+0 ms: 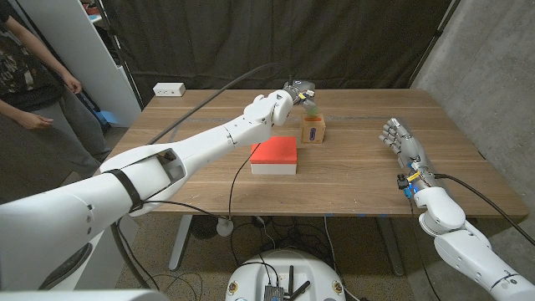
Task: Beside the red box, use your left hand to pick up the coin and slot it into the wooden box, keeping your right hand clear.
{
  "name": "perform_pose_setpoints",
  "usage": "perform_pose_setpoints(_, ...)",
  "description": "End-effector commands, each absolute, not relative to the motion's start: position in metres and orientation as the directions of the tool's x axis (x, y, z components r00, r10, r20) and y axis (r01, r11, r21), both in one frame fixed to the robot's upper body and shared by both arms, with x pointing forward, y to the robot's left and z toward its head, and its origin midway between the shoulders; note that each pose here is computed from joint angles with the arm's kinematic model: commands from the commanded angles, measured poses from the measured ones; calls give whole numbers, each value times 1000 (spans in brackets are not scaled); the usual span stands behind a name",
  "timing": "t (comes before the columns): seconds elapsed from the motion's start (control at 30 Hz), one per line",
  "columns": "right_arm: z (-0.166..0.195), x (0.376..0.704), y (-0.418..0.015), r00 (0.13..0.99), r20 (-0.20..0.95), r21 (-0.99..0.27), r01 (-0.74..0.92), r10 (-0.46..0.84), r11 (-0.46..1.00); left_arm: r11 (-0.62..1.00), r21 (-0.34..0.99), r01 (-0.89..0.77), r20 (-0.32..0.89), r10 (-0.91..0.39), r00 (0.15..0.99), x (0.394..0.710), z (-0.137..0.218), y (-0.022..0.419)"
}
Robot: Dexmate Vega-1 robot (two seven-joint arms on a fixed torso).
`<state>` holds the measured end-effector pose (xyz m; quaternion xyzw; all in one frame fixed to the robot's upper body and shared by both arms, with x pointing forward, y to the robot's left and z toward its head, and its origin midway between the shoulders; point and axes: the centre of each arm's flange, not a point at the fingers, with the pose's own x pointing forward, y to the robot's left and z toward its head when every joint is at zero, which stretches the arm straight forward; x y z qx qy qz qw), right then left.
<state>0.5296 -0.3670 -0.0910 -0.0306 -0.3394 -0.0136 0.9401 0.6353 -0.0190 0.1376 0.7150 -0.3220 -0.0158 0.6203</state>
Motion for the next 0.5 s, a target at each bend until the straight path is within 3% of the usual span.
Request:
perform_pose_setpoints(0.03,-93,534,-366,771,636,-35,42,-10,999,-33,898,-439,368,-489,790,641,130,-21)
perform_pose_setpoints(0.5,-93,535,-365,770,638,-36,47,-13,998,-28,904,-427,360,-491,793,646,127,-21)
